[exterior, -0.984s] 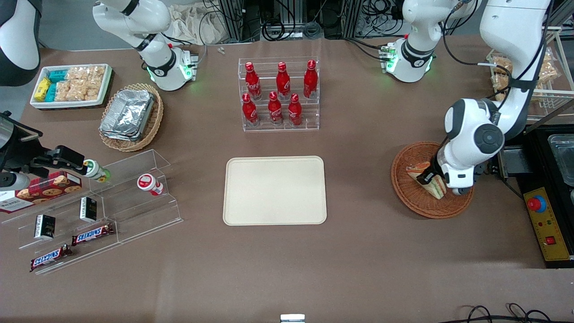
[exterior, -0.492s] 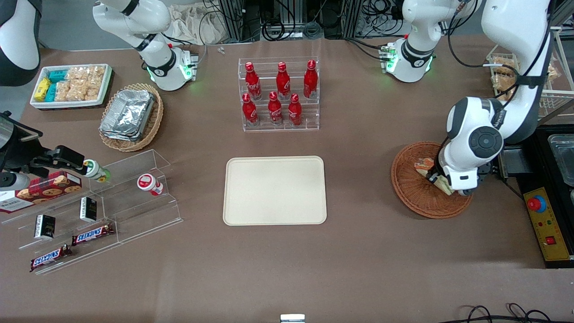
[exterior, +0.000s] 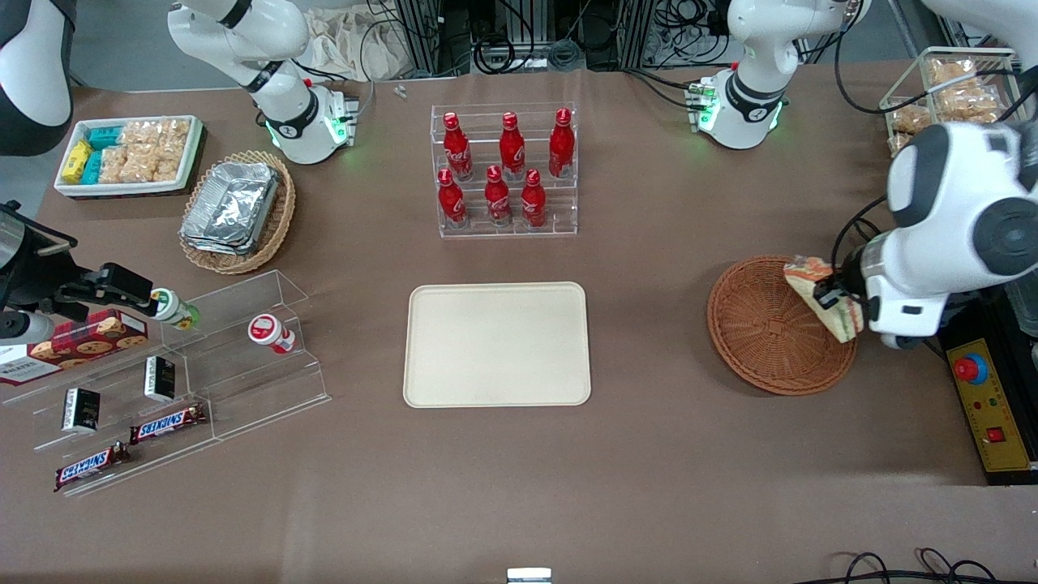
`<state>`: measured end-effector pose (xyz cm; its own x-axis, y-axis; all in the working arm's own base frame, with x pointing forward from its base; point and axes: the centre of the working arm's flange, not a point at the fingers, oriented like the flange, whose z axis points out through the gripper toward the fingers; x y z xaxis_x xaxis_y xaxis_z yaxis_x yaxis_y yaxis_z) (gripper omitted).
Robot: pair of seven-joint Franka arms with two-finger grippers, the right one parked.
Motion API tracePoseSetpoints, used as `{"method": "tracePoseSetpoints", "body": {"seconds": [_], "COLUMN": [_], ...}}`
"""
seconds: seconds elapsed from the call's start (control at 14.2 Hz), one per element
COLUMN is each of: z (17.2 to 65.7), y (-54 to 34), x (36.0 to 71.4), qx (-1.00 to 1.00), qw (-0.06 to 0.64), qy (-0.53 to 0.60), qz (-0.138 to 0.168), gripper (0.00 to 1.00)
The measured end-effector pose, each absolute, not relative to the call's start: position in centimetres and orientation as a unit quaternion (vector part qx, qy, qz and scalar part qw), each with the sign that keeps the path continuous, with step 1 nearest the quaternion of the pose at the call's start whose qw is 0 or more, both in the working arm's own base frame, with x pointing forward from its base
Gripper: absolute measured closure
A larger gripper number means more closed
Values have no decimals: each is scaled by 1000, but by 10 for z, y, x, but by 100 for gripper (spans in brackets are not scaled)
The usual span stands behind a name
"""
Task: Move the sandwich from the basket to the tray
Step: 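Lift the sandwich out of the basket with the left gripper, then carry the held sandwich over the cream tray and lower it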
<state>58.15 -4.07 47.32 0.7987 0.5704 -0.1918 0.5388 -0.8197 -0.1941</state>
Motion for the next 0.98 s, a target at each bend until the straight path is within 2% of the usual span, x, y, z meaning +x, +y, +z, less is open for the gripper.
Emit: {"method": "tracePoseSetpoints", "body": {"seconds": [0.28,0.56,0.84,0.98], "z": [502,494,490,486], "y": [-49,-128,-218,-258], "x": [583,576,568,564], "qx": [-965,-978,-987,-992], "qw": [39,33,22,9], "qy": [-225,-156,-99,-70], "qz": [126,132,122,102], "gripper": [84,85,85,85]}}
